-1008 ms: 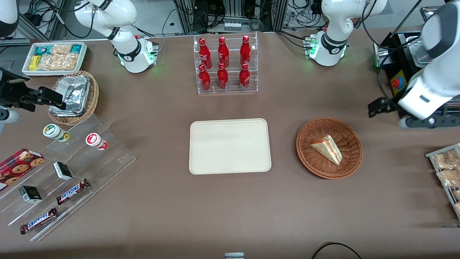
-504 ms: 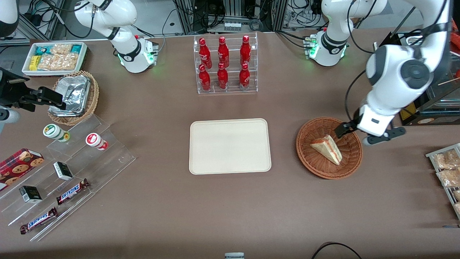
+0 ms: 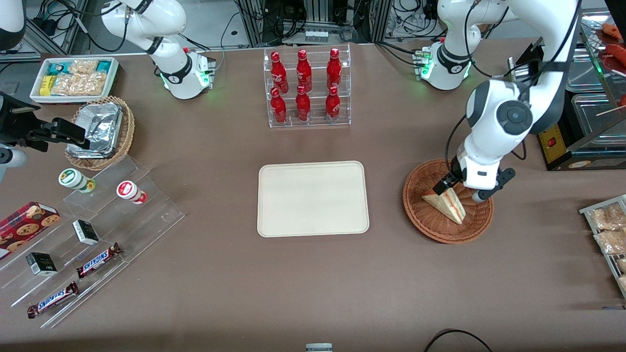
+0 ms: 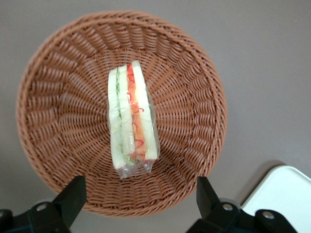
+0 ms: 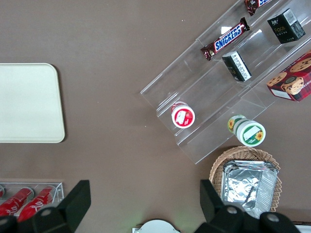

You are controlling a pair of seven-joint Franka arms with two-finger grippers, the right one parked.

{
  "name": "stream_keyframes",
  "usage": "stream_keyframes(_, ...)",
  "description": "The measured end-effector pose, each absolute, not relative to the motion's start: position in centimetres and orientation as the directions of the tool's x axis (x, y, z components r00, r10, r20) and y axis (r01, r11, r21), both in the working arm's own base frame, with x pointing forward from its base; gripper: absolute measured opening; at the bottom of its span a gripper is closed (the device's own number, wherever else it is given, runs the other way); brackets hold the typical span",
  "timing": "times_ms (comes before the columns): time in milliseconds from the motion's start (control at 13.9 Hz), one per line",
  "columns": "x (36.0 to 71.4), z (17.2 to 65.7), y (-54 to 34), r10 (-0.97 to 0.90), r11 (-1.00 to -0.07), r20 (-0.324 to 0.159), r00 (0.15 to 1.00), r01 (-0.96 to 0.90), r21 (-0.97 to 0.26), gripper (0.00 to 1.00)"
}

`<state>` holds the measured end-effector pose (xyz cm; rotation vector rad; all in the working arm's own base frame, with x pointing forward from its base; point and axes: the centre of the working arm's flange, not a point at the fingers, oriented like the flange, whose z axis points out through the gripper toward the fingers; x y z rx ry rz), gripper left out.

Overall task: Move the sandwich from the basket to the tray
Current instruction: 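Lower the left gripper and close it on the wrapped sandwich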

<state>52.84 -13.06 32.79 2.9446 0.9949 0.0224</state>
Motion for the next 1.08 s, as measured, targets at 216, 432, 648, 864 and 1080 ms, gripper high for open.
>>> stream_keyframes(216,52.9,31.1,-13.0,0.624,-0.781,-0.018,0.782,0.624,0.021,1.00)
stream_keyframes(432,53.1,29.4,-12.5,0.649,-0.760,-0.033,0.760,0.650,0.010,1.00)
stream_keyframes(648,53.2,26.9,-12.2,0.643,-0.765,-0.039,0.765,0.644,-0.008,1.00)
stream_keyframes(864,53.3,26.0,-12.0,0.644,-0.765,-0.042,0.764,0.644,-0.015,0.95)
stream_keyframes(1080,53.5,25.9,-11.3,0.647,-0.763,-0.031,0.762,0.647,-0.016,0.60)
